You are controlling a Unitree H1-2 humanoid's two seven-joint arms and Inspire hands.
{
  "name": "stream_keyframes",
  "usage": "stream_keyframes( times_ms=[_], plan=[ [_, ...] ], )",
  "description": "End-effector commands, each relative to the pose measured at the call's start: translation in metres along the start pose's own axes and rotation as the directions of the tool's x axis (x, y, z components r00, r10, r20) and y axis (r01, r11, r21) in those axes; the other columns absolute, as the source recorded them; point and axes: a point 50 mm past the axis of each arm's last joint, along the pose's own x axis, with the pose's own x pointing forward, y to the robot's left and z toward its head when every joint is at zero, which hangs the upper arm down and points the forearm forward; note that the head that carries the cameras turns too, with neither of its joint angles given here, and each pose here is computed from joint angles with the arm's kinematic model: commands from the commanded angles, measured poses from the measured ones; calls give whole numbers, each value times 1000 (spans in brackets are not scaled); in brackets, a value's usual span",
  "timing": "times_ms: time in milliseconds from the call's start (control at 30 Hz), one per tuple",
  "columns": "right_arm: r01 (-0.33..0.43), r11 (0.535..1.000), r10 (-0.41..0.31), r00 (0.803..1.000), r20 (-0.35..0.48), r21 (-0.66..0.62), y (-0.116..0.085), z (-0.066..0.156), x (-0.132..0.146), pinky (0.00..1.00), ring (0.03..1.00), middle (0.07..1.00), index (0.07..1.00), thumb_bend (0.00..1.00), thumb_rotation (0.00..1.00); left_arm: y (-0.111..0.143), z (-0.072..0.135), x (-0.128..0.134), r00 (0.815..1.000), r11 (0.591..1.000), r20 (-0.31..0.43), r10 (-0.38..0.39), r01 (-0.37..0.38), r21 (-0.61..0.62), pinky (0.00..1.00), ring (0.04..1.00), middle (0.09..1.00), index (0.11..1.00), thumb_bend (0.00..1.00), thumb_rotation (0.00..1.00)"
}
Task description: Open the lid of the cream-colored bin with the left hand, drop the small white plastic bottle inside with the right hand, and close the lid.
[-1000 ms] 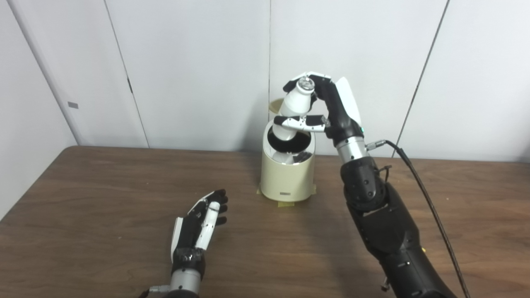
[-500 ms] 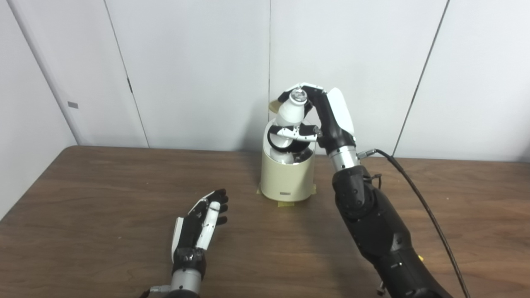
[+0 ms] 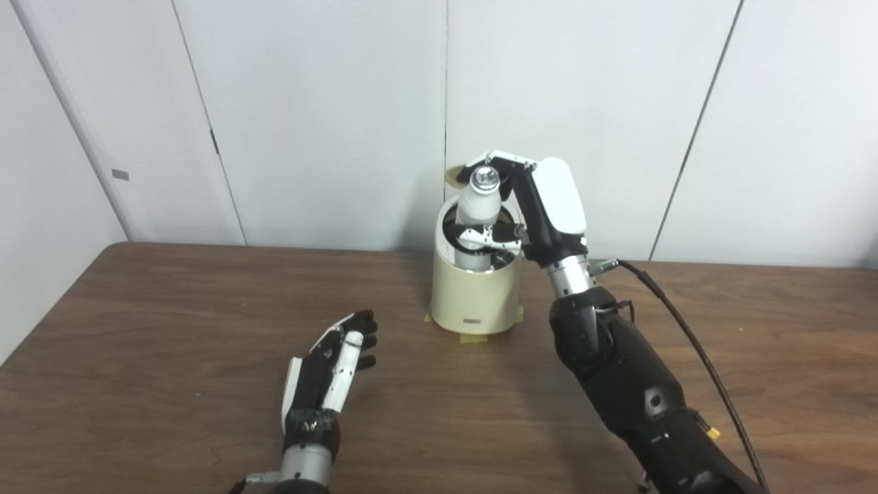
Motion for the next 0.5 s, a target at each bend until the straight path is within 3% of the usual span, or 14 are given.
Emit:
stream_keyframes(
  times_ms=[0,467],
  plan=[
    [63,998,-64,993,95,8,-15,16,32,310,402,507,529,494,0,-4,15,3,998,1000,57,-14,15,-16,741,791,793,806,511,750],
    [47,999,-46,995,84,-6,-14,11,27,314,402,507,527,495,0,-1,16,2,998,1000,60,-16,18,-25,753,790,790,803,517,738]
  ],
)
